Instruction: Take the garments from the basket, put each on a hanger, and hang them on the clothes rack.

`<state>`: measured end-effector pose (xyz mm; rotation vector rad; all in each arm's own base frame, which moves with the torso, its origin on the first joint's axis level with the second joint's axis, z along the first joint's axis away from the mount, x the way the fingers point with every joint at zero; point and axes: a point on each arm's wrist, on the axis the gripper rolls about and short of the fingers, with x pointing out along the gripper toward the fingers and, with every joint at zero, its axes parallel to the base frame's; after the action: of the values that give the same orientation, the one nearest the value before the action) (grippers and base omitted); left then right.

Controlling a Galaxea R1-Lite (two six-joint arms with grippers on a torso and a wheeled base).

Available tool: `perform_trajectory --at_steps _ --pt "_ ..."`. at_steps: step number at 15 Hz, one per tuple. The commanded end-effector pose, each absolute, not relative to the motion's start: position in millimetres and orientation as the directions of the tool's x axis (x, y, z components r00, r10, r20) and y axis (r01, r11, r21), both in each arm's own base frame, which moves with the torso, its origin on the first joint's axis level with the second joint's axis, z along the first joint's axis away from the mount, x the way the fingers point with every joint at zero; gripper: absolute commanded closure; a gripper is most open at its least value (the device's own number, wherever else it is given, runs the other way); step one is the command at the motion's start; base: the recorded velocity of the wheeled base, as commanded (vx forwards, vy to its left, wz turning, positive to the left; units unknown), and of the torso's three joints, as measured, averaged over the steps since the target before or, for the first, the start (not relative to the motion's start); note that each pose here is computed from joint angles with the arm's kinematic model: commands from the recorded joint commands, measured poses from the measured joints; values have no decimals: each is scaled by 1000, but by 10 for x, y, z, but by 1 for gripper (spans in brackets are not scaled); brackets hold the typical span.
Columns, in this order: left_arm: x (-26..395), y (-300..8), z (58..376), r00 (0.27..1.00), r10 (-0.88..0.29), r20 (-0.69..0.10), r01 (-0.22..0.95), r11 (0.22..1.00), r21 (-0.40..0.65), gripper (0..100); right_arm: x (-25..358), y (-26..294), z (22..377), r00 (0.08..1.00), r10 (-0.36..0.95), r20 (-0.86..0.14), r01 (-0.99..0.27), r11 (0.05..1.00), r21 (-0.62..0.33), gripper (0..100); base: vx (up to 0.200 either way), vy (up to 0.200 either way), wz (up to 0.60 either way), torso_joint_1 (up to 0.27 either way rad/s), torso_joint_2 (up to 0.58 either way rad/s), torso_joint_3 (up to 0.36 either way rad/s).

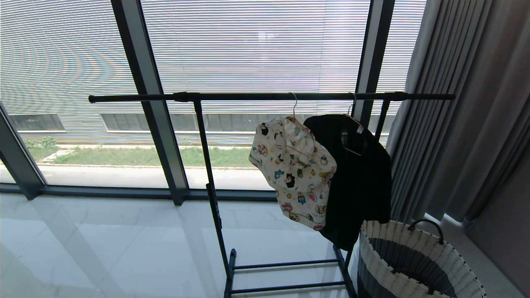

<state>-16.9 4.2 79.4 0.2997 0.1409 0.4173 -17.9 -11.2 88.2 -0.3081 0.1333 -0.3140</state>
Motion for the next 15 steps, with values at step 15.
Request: perform_trajectory --at_steps 15 --pt "-231 -10 699 997 -43 -57 51 986 159 0 -215 -203 839 939 -341 -37 334 933 -133 0 0 0 0 0 0 0"
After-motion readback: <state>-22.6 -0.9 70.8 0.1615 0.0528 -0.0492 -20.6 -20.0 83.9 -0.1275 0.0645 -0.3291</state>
